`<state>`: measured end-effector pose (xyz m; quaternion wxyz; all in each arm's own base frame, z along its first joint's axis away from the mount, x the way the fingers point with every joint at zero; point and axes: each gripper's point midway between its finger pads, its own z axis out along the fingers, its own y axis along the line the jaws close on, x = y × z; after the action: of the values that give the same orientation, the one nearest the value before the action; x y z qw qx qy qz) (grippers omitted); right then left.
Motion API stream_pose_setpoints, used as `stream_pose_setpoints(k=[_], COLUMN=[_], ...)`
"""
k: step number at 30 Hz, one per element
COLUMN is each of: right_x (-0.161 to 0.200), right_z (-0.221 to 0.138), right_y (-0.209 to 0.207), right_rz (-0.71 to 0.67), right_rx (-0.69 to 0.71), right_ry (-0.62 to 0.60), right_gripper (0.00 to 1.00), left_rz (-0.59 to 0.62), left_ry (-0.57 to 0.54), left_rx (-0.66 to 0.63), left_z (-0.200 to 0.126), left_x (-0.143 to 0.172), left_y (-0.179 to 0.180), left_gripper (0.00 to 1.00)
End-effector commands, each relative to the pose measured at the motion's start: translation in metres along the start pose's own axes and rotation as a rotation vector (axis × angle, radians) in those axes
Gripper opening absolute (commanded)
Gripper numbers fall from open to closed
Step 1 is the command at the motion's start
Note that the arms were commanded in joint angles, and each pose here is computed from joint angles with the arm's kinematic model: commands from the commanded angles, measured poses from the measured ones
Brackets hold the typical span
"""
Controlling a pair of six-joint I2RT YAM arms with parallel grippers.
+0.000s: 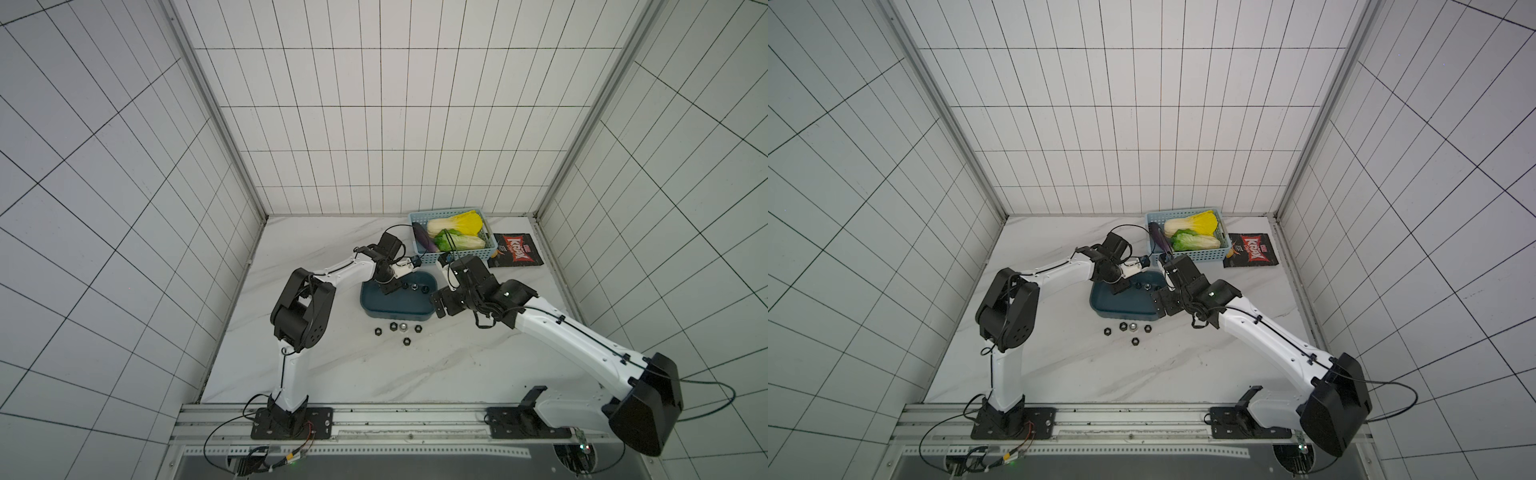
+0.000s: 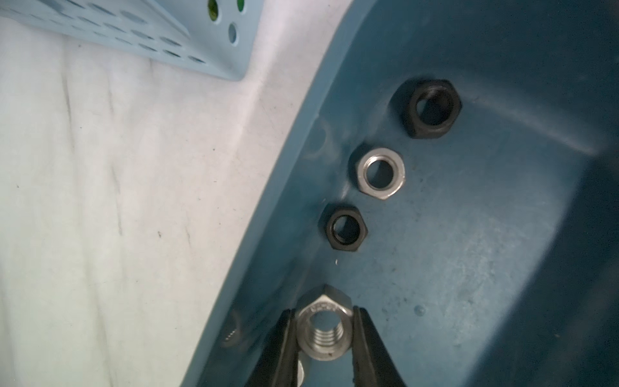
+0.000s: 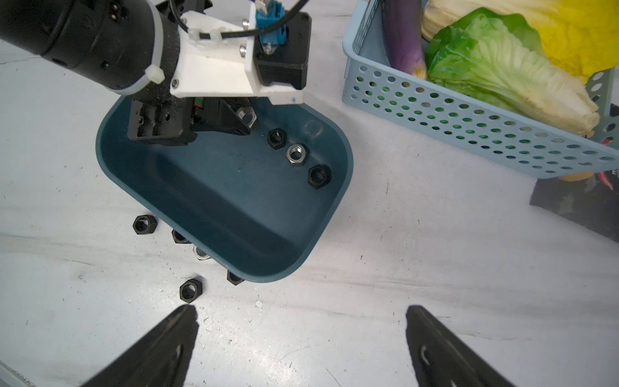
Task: Put the nuts on the desktop into the storage box
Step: Place the nut in the storage box.
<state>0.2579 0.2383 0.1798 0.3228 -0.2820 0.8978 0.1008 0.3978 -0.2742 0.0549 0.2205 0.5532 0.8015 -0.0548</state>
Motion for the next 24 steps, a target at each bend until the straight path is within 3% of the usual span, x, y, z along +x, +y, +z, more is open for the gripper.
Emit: stream_pose_setpoints(k=[1,14,24], right_x=[0.0108,0.0085,0.0071], right_z=[0.0091,0.0046,0.0017], right_y=[0.0023,-0.001,-0.0016], right_rz=[0.003,0.004,0.002], right_rx=[0.009,0.039,0.041], right_ry=[0.034,0.03,0.029], right_gripper=[0.99,1.0,1.0], left_rz=[0.009,-0.014,-0.016], left_ry=[-0.009,0.02,0.028], left_rx=[-0.016,0.015,0.029], left_z=[0.0079,0.0093,0.009], left_x=[0.0003,-0.001,-0.0035], left_y=[0.0056,0.0047,0.0058], left_gripper=[0.2,0.23,0.37])
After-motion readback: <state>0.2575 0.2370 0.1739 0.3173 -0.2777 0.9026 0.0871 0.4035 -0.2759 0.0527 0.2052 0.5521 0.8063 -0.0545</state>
